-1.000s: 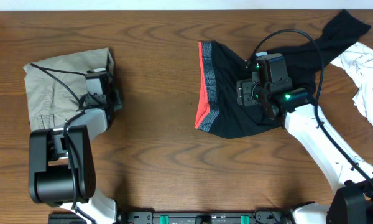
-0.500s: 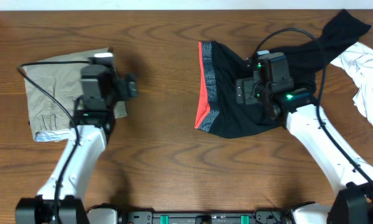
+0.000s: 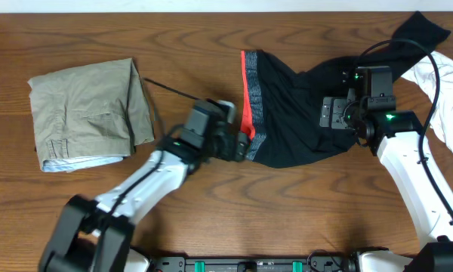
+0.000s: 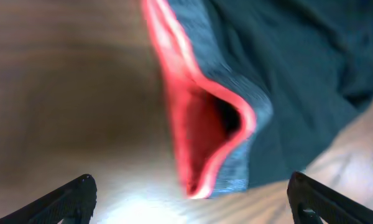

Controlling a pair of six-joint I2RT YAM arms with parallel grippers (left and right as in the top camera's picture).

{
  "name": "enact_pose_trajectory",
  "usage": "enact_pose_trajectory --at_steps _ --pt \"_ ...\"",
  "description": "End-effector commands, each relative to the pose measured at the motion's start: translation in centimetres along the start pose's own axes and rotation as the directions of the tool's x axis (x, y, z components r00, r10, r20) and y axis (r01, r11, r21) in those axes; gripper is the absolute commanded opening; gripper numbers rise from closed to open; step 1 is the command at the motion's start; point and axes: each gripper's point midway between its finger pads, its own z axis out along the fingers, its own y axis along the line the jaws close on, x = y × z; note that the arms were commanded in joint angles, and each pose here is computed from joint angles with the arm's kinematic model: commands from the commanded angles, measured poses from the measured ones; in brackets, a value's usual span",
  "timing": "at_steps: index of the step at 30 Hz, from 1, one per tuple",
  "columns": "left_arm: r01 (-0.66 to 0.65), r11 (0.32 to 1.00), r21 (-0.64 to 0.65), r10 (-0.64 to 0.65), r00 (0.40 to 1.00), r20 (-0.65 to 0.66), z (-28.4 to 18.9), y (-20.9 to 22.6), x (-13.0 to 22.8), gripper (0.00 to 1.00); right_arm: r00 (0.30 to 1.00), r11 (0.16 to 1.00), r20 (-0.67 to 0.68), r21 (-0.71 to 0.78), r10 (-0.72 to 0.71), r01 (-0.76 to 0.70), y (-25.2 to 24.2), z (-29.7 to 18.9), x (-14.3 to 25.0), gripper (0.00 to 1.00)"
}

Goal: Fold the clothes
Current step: 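Grasp the red-lined waistband of the black pants with the left gripper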

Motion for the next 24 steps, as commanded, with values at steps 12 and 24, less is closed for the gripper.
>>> enact_pose_trajectory --at_steps 12,24 --pt "0.042 0.999 0.016 -0.04 0.991 -0.129 5.4 -0.8 4.1 0.92 1.0 1.0 -0.001 0.003 0.01 -0.01 -0.2 -0.3 0.0 0.94" --pt "0.032 0.985 0.172 -0.02 0.997 -0.07 4.1 -3.7 1.9 0.06 1.0 1.0 -0.026 0.006 0.007 -0.007 -0.3 -0.3 0.6 0.88"
